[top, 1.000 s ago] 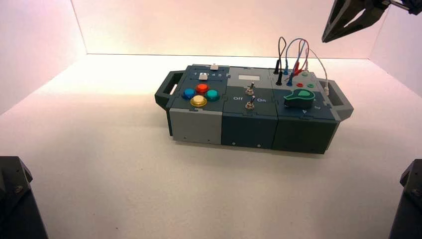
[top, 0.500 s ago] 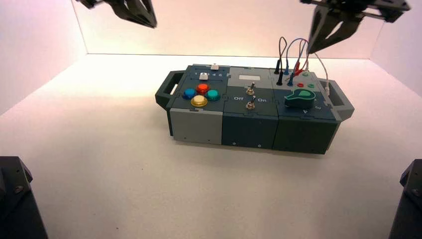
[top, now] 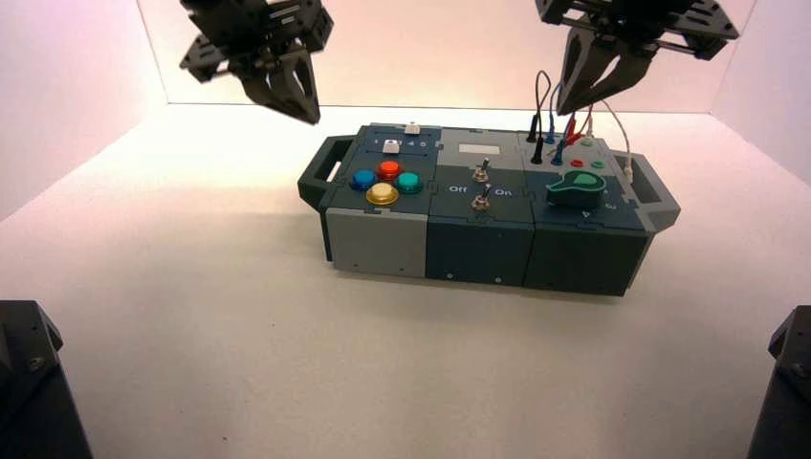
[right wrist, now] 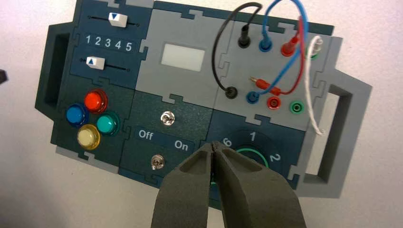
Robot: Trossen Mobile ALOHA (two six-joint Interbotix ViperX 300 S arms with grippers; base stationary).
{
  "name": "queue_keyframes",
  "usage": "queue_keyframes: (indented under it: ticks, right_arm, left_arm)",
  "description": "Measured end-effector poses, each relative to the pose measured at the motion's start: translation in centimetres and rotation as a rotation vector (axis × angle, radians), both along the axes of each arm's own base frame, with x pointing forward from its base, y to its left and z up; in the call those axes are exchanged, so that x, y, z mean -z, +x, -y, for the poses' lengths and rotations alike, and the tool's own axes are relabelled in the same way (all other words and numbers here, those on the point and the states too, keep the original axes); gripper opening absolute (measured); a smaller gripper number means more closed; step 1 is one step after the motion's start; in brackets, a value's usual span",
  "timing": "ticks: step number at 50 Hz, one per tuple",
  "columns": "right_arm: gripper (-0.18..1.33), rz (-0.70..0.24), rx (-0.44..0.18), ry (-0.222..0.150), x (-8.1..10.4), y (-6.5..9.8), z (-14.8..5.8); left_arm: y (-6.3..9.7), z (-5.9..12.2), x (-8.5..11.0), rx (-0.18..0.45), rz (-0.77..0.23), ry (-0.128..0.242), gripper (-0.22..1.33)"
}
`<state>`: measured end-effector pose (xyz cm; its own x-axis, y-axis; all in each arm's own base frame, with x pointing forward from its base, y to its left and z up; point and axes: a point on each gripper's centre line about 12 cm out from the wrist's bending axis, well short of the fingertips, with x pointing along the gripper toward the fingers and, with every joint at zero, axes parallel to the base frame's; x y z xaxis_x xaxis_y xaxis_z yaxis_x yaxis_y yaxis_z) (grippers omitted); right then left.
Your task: Flip the top switch off with the right gripper.
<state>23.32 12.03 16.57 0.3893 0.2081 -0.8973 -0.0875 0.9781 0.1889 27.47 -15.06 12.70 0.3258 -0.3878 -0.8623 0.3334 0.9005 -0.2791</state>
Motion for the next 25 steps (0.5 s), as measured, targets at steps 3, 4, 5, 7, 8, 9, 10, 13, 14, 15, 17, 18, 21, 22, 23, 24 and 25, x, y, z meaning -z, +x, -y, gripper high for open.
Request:
queue_keyframes:
  ticks: [3,4,5,7,8,9,10,13,14,15,17,18,21,22,23,24,25]
  right_arm:
    - [-0.14,-0.002,0.000,0.000,0.1,0.2,-0.2]
    - [-0.14,-0.005,0.001,0.000,0.3,0.3,-0.2]
    - [-0.14,-0.005,0.001,0.000,0.3,0.3,-0.2]
    - [-0.14,-0.010,-0.002,-0.004,0.5,0.4,-0.3]
    - [-0.14,-0.012,-0.003,-0.006,0.6,0.5,-0.3]
    - [-0.14,-0.014,-0.002,-0.007,0.7,0.6,-0.4]
    - [-0.14,-0.018,-0.004,-0.008,0.8,0.6,-0.4]
    - [-0.14,-0.024,-0.006,-0.013,1.1,0.8,-0.6]
    - [-0.14,-0.026,-0.006,-0.013,1.1,0.9,-0.6]
    - [-0.14,-0.029,-0.007,-0.015,1.2,0.9,-0.7]
    - [-0.14,-0.032,-0.008,-0.015,1.3,1.1,-0.8]
    - [-0.14,-0.032,-0.007,-0.015,1.3,1.2,-0.9]
    - [-0.14,-0.034,-0.015,-0.018,1.4,1.4,-1.2]
    - [-0.14,-0.036,-0.016,-0.017,1.4,1.4,-1.3]
    - [-0.14,-0.035,-0.014,-0.016,1.4,1.5,-1.3]
    - [-0.14,-0.034,-0.017,-0.017,1.4,1.6,-1.4]
    - [-0.14,-0.036,-0.018,-0.018,1.4,1.6,-1.5]
  left_arm:
    - [0.1,0.1,0.5,0.002,-0.017,0.006,-0.17]
    - [0.1,0.1,0.5,0.004,-0.018,0.007,-0.16]
    - [0.2,0.1,0.6,0.003,-0.022,0.007,-0.16]
    - [0.3,0.2,0.9,0.005,-0.030,0.010,-0.16]
    - [0.3,0.2,1.0,0.004,-0.035,0.011,-0.16]
    - [0.4,0.2,1.0,0.005,-0.036,0.013,-0.16]
    - [0.4,0.3,1.1,0.006,-0.039,0.013,-0.16]
    - [0.6,0.4,1.3,0.010,-0.047,0.015,-0.16]
    - [0.6,0.4,1.4,0.010,-0.051,0.016,-0.16]
    - [0.7,0.4,1.5,0.008,-0.055,0.016,-0.16]
    - [0.8,0.6,1.7,0.011,-0.062,0.018,-0.16]
    - [0.8,0.5,1.8,0.011,-0.069,0.019,-0.16]
    - [1.1,0.7,2.0,0.013,-0.077,0.021,-0.16]
    - [1.1,0.8,2.1,0.017,-0.081,0.022,-0.16]
    - [1.1,0.8,2.1,0.017,-0.081,0.022,-0.16]
    - [1.3,0.9,2.2,0.018,-0.086,0.021,-0.16]
    - [1.4,0.9,2.2,0.019,-0.088,0.021,-0.16]
